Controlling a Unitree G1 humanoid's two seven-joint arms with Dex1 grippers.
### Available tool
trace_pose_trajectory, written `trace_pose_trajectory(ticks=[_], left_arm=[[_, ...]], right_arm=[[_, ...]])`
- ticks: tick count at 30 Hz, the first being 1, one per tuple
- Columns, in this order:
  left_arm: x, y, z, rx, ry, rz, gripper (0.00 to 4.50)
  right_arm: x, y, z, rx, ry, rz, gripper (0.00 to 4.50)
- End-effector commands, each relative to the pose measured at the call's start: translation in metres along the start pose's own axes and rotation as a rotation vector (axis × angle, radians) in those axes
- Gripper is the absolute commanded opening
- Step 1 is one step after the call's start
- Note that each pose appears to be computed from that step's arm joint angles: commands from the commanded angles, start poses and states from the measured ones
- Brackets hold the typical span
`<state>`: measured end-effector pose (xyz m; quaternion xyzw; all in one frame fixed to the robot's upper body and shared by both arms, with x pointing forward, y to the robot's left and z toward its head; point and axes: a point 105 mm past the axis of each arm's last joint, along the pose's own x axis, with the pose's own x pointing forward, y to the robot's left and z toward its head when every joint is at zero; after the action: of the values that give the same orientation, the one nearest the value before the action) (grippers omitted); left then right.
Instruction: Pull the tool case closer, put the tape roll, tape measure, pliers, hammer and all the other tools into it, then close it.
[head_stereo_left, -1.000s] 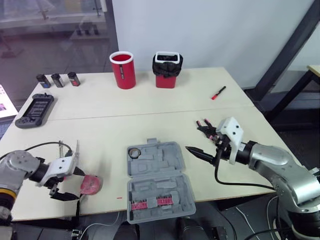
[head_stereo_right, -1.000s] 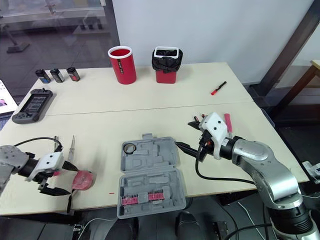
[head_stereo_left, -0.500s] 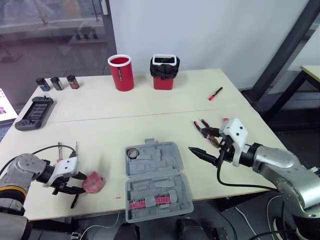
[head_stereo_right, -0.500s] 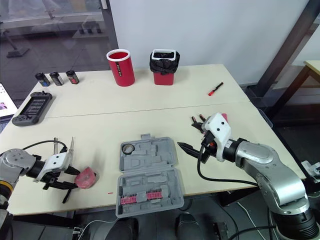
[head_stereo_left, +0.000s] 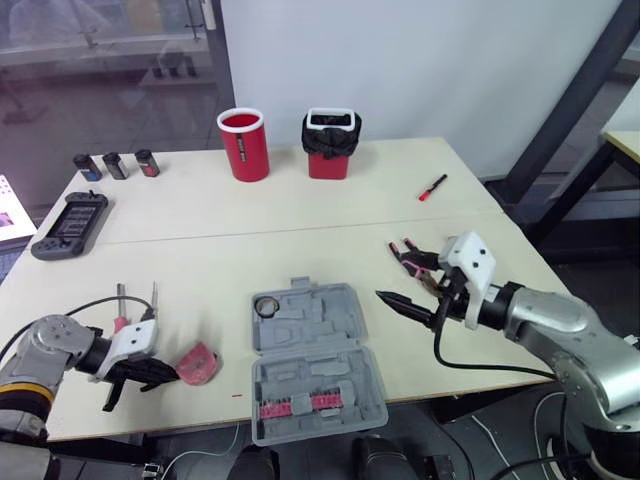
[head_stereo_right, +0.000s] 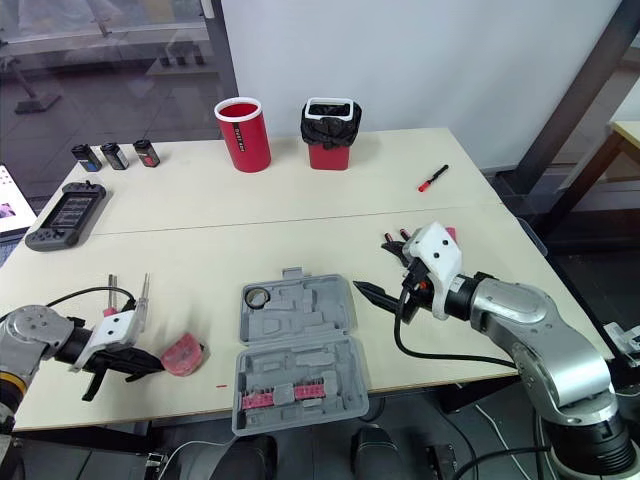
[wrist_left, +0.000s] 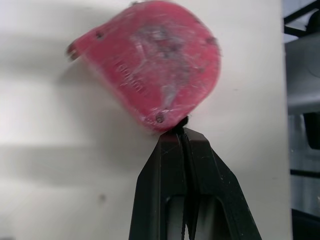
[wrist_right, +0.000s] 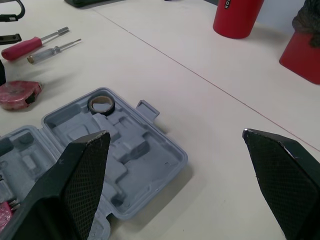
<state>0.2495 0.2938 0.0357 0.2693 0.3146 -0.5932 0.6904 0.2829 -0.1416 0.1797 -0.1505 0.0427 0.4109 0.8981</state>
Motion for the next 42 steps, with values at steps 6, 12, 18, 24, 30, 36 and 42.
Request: trace_pose_trajectory(ticks=[6, 12, 18, 24, 30, 36, 42], left_arm=[[-0.008, -0.021, 0.010, -0.027, -0.016, -0.055, 3.44], [-0.015, -0.019, 0.012, -0.054, -0.020, -0.024, 4.47], [-0.035, -0.006, 0.008, -0.082, 0.009, 0.066, 4.47], [-0.053, 0.024, 0.033, 0.038, 0.026, 0.110, 4.47], [-0.032, 0.035, 0.046, 0.266, 0.091, 0.020, 4.47], [-0.010, 0.038, 0.047, 0.381, 0.151, -0.097, 4.47], [0.007, 0.041, 0.052, 0.433, 0.134, -0.128, 4.47]], right_arm=[[-0.002, -0.004, 0.007, -0.039, -0.022, -0.009, 4.50], [0.000, -0.003, 0.005, -0.036, -0.022, -0.005, 4.50], [0.000, -0.004, 0.005, -0.035, -0.024, -0.007, 4.50], [0.002, -0.004, 0.006, -0.036, -0.033, -0.006, 4.50], [0.004, -0.007, 0.009, -0.045, -0.046, -0.020, 4.50], [0.000, -0.007, 0.007, -0.048, -0.035, -0.036, 4.50], [-0.005, -0.006, 0.007, -0.042, -0.026, -0.056, 4.50]])
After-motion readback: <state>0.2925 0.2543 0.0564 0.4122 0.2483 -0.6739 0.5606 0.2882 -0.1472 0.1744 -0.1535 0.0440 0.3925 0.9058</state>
